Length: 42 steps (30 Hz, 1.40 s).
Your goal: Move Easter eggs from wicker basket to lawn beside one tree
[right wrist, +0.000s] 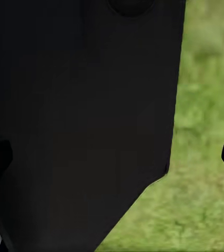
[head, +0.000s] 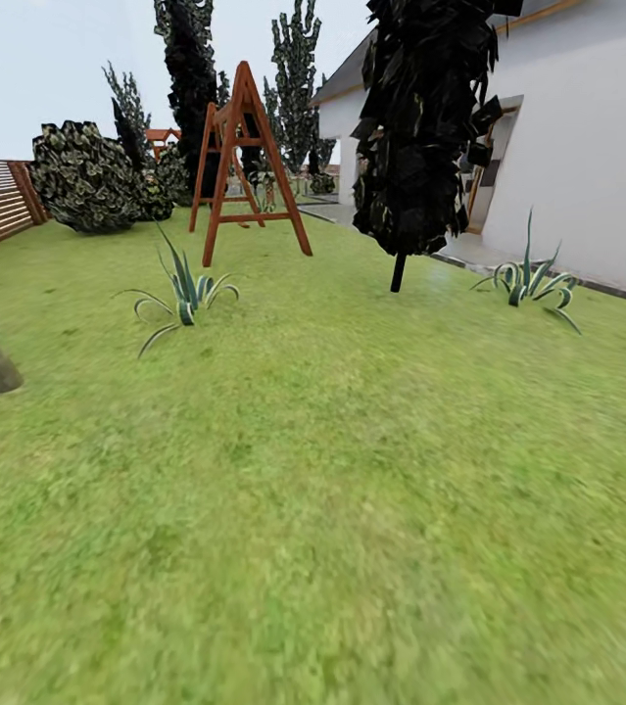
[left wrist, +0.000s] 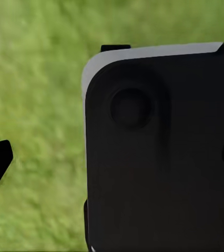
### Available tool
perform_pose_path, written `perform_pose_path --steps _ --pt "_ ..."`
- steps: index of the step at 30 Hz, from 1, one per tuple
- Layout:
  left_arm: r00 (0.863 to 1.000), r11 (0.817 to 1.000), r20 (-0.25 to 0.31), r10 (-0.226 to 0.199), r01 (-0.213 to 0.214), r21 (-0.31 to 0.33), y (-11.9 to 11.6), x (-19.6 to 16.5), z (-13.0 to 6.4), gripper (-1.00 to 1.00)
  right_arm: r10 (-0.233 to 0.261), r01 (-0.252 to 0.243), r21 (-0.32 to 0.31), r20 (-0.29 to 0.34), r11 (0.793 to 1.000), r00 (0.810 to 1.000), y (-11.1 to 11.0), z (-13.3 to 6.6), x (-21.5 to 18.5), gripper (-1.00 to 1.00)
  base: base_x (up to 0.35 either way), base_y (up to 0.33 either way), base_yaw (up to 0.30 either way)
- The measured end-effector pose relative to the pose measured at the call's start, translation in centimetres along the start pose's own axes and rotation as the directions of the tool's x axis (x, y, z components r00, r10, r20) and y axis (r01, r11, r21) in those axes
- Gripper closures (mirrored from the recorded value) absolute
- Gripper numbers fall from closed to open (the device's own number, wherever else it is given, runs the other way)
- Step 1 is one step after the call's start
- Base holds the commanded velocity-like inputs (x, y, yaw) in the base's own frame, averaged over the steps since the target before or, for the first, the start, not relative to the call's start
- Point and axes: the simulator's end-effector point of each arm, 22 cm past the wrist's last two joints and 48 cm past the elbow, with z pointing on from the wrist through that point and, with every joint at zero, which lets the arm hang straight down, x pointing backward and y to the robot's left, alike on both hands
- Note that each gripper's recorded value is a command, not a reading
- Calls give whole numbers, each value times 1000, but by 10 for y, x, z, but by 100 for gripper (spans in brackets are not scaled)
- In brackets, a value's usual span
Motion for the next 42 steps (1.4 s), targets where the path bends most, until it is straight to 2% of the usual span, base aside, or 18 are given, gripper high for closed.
perform_pose_path --steps 8,42 --pt "1000 1000 -2 1 -1 0 0 1 0 -100 -1 1 0 -2 1000 1000 0 0 0 -100 305 195 -89" --pt "1000 1000 -2 1 -1 0 0 1 0 -100 -4 4 -1 -2 1000 1000 0 0 1 -100 304 163 -2"
